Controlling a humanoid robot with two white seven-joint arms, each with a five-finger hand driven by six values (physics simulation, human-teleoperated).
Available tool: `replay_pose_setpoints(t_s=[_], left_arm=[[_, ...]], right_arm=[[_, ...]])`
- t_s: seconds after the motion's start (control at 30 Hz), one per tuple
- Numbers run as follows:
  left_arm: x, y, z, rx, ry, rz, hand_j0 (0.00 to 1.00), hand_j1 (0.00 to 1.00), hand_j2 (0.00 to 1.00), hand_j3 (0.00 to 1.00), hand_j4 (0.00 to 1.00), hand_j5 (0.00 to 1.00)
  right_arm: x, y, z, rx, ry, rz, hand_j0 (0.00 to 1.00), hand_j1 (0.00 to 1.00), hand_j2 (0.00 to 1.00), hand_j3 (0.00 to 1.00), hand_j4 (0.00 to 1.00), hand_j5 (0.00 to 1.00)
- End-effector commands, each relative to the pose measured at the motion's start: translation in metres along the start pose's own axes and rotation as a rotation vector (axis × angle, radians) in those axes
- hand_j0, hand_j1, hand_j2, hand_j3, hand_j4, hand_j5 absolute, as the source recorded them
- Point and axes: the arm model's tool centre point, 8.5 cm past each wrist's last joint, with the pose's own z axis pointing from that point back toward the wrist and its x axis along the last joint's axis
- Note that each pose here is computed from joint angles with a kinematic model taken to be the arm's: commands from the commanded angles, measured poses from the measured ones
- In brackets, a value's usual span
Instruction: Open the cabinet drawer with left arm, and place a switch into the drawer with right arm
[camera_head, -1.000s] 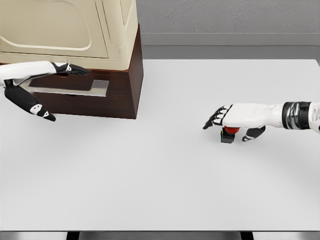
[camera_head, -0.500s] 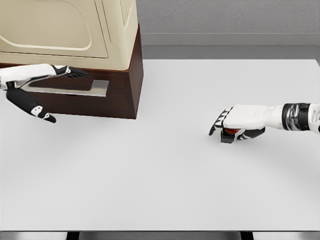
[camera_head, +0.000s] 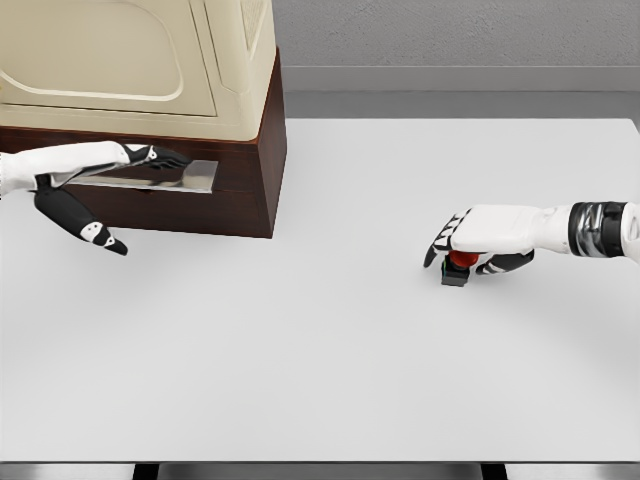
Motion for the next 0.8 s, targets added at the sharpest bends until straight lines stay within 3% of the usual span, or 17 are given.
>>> replay_pose_setpoints(t_s=[0.0,0.53,0.6,0.77], left_arm=[[0.000,0.001,0.000,0.003,-0.002,0.004,1.00,1.00,1.00,1.00,1.00,1.00],[-0.009,-0.002,-0.004,0.008,0.003,0.028,1.00,1.00,1.00,1.00,1.00,1.00],[-0.009,-0.001,-0.001,0.031,-0.007,0.034,1.00,1.00,1.00,1.00,1.00,1.00],[-0.013,-0.006,-0.002,0.025,-0.005,0.050,1.00,1.00,1.00,1.00,1.00,1.00]], right_arm=[[0.000,0.000,0.002,-0.002,0.000,-0.001,0.70,0.70,0.70,0.70,0.70,0.70],[0.001,0.000,0.002,-0.002,-0.011,0.002,0.53,0.53,0.53,0.53,0.53,0.53],[0.001,0.000,0.002,-0.002,-0.012,0.002,0.53,0.53,0.53,0.53,0.53,0.53],[0.001,-0.003,0.003,-0.007,-0.011,0.007,0.51,0.51,0.51,0.51,0.51,0.51]])
